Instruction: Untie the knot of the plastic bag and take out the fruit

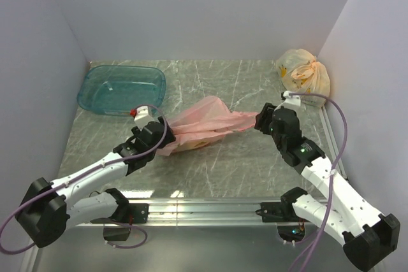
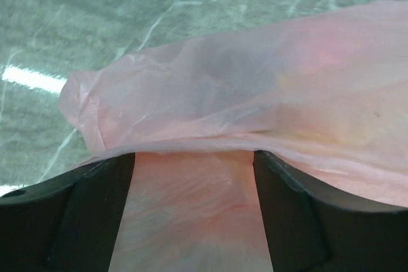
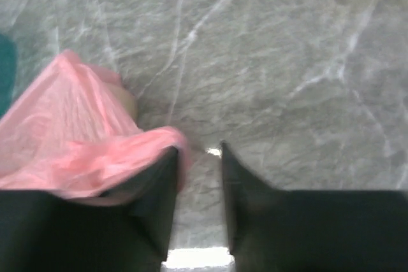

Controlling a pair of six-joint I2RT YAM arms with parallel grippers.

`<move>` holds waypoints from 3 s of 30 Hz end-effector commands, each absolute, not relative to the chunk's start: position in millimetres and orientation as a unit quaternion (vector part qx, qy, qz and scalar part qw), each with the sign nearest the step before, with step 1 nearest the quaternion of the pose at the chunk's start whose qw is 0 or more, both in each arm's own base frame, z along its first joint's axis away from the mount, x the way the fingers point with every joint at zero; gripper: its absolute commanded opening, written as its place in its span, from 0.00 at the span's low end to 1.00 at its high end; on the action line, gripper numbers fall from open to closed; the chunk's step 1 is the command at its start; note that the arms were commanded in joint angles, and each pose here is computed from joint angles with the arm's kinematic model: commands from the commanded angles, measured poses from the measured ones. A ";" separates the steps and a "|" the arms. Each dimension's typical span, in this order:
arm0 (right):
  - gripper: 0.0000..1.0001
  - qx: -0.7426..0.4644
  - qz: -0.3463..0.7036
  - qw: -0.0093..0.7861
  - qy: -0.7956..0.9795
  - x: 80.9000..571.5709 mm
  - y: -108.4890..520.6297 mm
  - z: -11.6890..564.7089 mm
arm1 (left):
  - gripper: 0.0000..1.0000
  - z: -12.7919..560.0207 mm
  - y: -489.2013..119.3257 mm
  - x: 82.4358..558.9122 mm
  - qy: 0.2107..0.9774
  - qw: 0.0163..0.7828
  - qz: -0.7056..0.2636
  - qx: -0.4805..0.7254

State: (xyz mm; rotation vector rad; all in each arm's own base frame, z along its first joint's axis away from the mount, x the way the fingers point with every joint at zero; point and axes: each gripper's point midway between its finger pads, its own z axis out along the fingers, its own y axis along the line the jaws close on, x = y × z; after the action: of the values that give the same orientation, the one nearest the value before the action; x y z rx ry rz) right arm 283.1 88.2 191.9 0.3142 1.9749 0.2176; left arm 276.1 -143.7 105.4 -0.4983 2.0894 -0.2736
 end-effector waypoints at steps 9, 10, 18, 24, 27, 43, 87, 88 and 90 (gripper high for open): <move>0.91 -0.149 0.167 0.603 0.766 258.1 160.0 314.0 | 0.90 128.9 -204.8 285.9 0.861 0.470 -0.184 -0.056; 0.91 -0.177 0.154 0.610 0.757 253.9 161.0 327.8 | 0.92 129.3 -208.5 287.6 0.863 0.471 -0.179 -0.048; 0.92 -0.416 0.157 0.516 0.732 244.5 238.1 300.2 | 0.97 129.4 -217.2 282.7 0.866 0.472 -0.166 -0.025; 0.93 -0.487 0.110 0.457 0.736 279.3 271.3 241.1 | 0.98 131.8 -217.6 280.1 0.863 0.475 -0.170 -0.012; 0.94 -0.502 0.082 0.418 0.753 294.6 283.9 212.6 | 0.97 129.5 -220.4 277.2 0.866 0.472 -0.166 -0.001; 0.00 -0.256 0.098 0.455 0.847 406.4 268.7 193.7 | 0.93 67.9 -214.2 223.3 0.905 0.401 -0.137 0.028; 0.74 -0.088 0.188 0.475 0.855 310.2 192.7 189.6 | 0.80 187.0 -310.8 250.5 0.848 0.474 -0.234 0.029; 0.74 -0.088 0.185 0.470 0.859 309.5 192.4 184.0 | 0.80 181.1 -313.7 254.6 0.852 0.473 -0.223 0.032; 0.73 -0.077 0.171 0.463 0.866 309.2 186.4 172.9 | 0.81 165.2 -324.9 265.1 0.860 0.469 -0.194 0.048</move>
State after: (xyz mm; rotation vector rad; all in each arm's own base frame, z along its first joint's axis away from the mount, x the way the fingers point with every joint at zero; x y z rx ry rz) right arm 301.5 189.4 164.2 -0.2515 2.1815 0.4366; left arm 252.8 -307.1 170.6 0.0679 2.1106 -0.5188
